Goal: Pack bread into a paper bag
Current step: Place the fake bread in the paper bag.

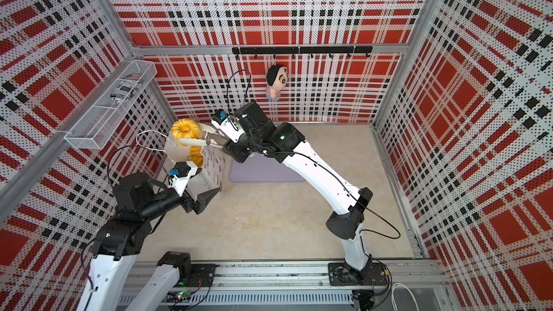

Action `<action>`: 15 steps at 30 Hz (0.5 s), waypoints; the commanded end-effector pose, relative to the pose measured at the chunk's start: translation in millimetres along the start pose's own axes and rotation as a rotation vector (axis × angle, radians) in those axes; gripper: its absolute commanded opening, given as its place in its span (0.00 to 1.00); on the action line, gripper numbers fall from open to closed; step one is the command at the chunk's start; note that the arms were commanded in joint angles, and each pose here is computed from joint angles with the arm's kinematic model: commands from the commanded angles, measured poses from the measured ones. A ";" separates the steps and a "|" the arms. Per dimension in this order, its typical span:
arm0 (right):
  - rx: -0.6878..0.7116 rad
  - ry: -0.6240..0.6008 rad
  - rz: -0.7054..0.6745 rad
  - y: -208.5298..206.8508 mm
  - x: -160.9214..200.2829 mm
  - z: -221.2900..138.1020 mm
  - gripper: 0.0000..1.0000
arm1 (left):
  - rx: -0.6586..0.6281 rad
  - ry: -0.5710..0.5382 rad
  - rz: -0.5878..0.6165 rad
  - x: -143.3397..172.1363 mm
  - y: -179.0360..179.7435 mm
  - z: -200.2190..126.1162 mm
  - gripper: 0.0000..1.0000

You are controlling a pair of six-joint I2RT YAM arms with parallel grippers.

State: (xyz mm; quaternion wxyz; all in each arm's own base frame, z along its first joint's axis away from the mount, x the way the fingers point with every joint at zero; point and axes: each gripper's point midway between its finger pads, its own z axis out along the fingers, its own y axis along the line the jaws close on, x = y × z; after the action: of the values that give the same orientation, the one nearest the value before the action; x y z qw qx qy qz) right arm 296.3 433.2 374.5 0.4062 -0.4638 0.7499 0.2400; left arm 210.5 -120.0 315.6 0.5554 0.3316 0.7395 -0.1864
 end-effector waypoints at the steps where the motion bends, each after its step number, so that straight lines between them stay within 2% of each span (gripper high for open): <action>1: -0.043 -0.057 -0.032 10.1 -14.1 1.5 0.52 | -0.007 -0.010 0.004 -7.5 -1.8 -5.6 0.98; 10: -0.067 -0.072 -0.031 13.5 -18.7 4.3 0.51 | -0.007 -0.005 0.005 -5.5 -2.0 -5.1 0.98; 15: -0.035 -0.079 -0.036 8.6 -21.0 -0.9 0.52 | -0.006 -0.001 0.007 -4.3 -1.4 -4.0 0.98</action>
State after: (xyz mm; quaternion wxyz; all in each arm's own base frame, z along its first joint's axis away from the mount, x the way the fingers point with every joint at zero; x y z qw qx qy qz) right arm 294.4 443.7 365.5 0.3951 -0.4788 0.7419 0.2536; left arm 211.0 -118.8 313.9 0.5530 0.3283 0.7434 -0.1838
